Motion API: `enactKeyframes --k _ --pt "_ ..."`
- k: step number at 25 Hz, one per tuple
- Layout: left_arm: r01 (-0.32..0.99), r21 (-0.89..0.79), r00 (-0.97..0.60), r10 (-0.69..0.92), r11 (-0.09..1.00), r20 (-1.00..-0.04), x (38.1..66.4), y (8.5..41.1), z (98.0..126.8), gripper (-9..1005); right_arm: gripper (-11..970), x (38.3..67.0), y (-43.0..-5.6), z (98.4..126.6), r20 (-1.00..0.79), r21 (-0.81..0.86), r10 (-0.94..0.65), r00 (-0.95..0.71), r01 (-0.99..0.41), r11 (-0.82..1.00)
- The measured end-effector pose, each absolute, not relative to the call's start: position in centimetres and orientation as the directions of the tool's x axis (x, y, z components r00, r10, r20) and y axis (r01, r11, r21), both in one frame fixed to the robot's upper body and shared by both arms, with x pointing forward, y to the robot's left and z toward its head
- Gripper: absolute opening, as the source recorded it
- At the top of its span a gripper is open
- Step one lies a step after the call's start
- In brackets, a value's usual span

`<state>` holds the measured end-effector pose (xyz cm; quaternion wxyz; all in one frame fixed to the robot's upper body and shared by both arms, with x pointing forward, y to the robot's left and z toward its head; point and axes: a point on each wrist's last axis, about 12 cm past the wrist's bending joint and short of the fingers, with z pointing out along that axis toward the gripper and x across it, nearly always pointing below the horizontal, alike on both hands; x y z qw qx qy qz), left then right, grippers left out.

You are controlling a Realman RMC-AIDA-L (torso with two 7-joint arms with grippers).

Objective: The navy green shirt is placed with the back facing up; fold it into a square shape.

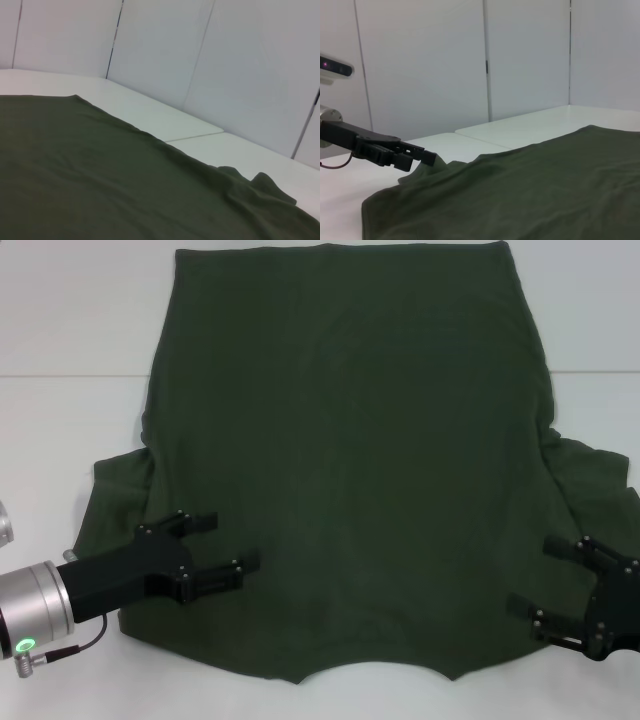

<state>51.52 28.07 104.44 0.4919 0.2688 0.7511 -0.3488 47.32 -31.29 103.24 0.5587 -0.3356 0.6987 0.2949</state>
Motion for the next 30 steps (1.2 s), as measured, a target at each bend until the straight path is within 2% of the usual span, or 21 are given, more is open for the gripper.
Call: enactKeyframes --k 13,21,24,27,30 --pt "0.741 -0.287 -0.389 0.041 0.607 -0.920 51.4 28.0 104.4 923 947 47.3 -31.2 103.3 -0.980 0.038 -0.134 -0.148 -0.799 0.601" --pt "0.639 -0.480 -0.543 -0.090 0.602 -0.835 52.4 29.9 106.3 921 946 47.3 -31.2 103.2 -0.980 0.043 -0.131 -0.153 -0.795 0.605" --pt "0.577 -0.543 -0.598 -0.137 0.610 -0.790 53.0 31.3 107.5 920 946 47.3 -31.1 103.1 -0.979 0.047 -0.129 -0.157 -0.793 0.607" --pt "0.453 -0.608 -0.663 -0.209 0.652 -0.719 54.4 33.2 108.6 920 946 47.3 -31.2 103.1 -0.979 0.047 -0.129 -0.157 -0.792 0.609" --pt "0.231 -0.632 -0.696 -0.329 0.740 -0.639 56.1 35.9 108.8 919 946 47.4 -31.2 103.1 -0.979 0.046 -0.131 -0.157 -0.793 0.607"
